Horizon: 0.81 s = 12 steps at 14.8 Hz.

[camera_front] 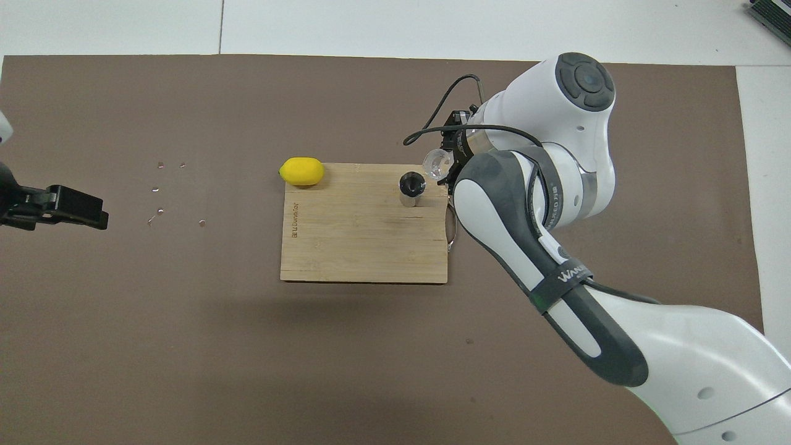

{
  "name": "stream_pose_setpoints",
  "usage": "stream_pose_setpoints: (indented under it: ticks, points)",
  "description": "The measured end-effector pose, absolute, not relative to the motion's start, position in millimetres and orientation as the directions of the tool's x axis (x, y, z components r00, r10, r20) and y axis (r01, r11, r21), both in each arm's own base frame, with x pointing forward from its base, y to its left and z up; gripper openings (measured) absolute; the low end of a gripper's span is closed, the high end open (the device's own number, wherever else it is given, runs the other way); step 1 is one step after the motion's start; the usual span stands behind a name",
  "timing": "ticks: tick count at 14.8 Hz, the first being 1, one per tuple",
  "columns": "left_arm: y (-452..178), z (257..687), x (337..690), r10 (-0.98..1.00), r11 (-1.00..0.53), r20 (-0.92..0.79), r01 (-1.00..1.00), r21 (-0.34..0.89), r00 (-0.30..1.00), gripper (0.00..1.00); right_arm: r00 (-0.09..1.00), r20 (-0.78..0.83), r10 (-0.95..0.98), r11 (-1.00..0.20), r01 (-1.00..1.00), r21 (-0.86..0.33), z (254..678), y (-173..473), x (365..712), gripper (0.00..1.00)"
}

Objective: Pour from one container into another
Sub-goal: 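Carry the glass cup with the right gripper above the dark cup, then tilt the glass cup with the right gripper over the dark cup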

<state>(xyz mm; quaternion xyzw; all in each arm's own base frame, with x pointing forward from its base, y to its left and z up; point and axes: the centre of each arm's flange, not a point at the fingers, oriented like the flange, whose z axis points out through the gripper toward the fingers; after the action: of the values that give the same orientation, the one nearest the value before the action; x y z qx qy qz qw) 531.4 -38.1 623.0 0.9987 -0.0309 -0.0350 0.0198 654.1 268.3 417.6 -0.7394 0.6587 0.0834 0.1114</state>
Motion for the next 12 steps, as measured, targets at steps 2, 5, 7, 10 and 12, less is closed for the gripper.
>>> stream_pose_setpoints:
  ticks: [2, 5, 7, 10, 12]
  points:
    - [-39, 622, 531, -0.065, -0.997, -0.070, -0.063, 0.042, 0.995, 1.00, 0.145, -0.235, -0.961, -0.135, -0.989, -0.057, 419, 273, 652, 0.51]
    - [-41, 622, 531, -0.068, -0.997, -0.071, -0.065, 0.042, 0.995, 1.00, 0.193, -0.172, -0.966, -0.184, -0.981, -0.067, 423, 283, 648, 0.51]
    - [-41, 622, 531, -0.069, -0.997, -0.071, -0.066, 0.042, 0.995, 1.00, 0.215, -0.143, -0.966, -0.207, -0.976, -0.065, 428, 287, 648, 0.51]
    - [-41, 622, 531, -0.068, -0.997, -0.071, -0.065, 0.042, 0.995, 1.00, 0.256, -0.091, -0.962, -0.250, -0.966, -0.069, 433, 299, 645, 0.51]
    - [-41, 622, 531, -0.068, -0.997, -0.071, -0.065, 0.042, 0.995, 1.00, 0.284, -0.056, -0.957, -0.280, -0.957, -0.071, 433, 307, 641, 0.51]
